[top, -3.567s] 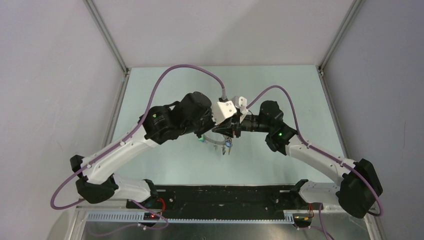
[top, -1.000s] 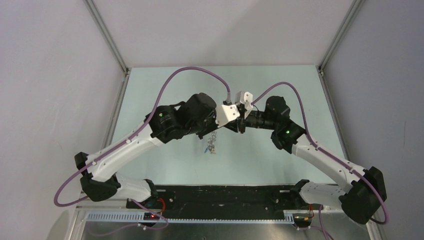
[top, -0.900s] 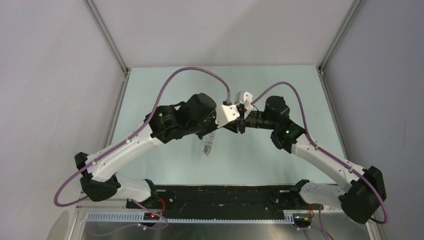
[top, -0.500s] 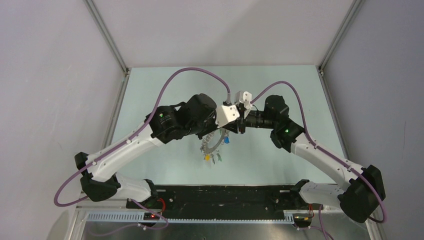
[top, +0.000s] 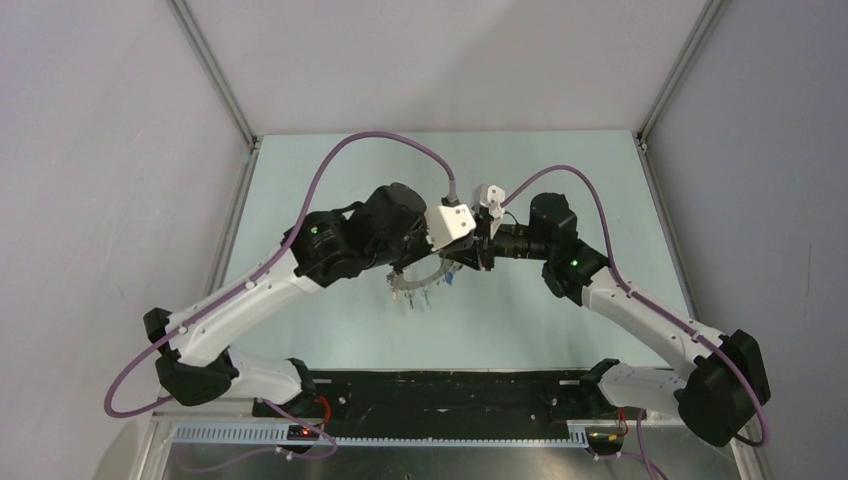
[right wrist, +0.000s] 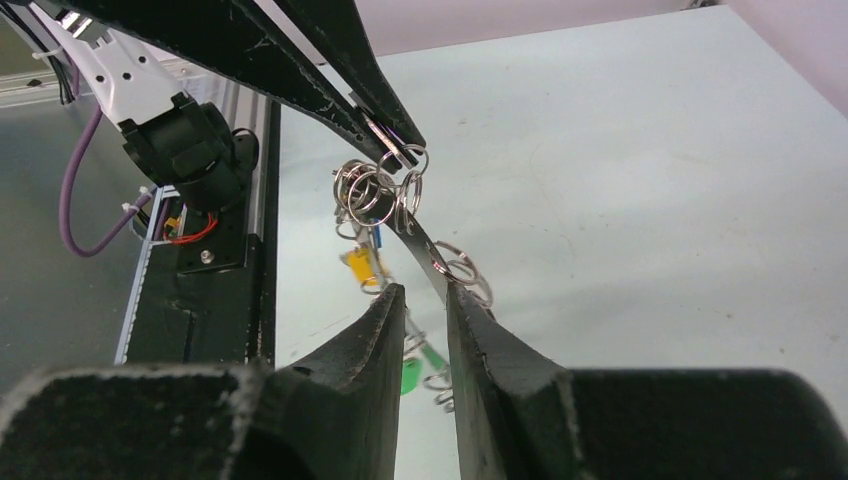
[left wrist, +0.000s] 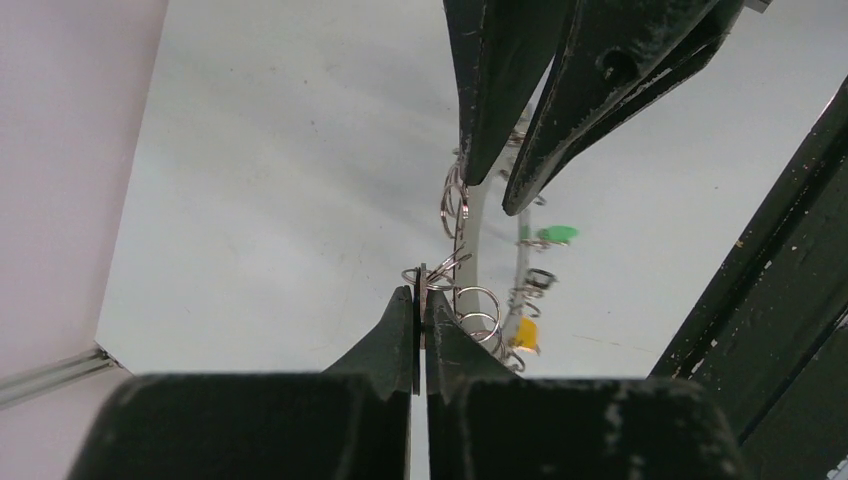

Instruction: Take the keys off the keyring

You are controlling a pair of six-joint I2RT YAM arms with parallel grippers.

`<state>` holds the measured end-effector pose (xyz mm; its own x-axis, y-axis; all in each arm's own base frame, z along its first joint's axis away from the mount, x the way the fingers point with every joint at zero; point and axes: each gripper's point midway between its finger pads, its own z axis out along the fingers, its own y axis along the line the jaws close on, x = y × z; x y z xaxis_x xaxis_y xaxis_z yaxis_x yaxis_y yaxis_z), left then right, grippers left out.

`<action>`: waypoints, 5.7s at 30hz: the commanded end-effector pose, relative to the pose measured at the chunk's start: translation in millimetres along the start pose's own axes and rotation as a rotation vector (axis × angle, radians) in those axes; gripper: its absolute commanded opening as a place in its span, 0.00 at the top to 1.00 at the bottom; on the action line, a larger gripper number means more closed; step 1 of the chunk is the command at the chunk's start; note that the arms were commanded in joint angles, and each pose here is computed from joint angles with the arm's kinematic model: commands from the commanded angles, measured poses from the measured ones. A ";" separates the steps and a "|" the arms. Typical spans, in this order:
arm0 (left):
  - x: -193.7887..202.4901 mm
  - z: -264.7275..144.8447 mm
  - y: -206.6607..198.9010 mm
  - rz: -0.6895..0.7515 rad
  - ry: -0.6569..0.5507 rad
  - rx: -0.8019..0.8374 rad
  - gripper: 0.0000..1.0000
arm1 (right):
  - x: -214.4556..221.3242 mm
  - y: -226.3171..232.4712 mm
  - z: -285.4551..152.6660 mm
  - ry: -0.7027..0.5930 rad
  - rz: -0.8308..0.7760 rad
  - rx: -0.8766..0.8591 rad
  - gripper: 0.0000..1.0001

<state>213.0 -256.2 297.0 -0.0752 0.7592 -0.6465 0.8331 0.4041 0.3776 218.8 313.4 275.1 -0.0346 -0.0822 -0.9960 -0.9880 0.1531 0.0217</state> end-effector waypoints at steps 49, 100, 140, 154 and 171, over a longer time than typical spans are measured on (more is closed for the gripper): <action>-29.5 -16.7 21.2 0.187 -0.234 0.009 1.00 | -56.3 -6.7 12.0 -0.168 -0.239 -0.149 0.68; -32.7 5.2 48.4 0.246 -0.408 -0.136 1.00 | -40.5 -24.8 54.1 0.012 0.866 -0.012 1.00; -34.5 -18.2 49.9 0.131 -0.471 -0.176 1.00 | -30.6 -20.1 -6.6 -0.241 0.166 0.446 0.38; -30.4 -19.6 51.3 0.029 -0.408 -0.187 1.00 | -31.0 -17.7 9.3 -0.247 0.017 0.644 0.51; -16.1 -16.8 46.1 -0.080 -0.256 -0.147 0.99 | -12.5 -27.3 -0.2 -0.149 -0.107 0.602 0.51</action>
<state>246.0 -243.6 308.4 0.0258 0.6257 -0.7796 0.7610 0.4934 0.4212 233.2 328.2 280.9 0.1240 -0.0006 -0.9923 -0.7419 0.6640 -0.0931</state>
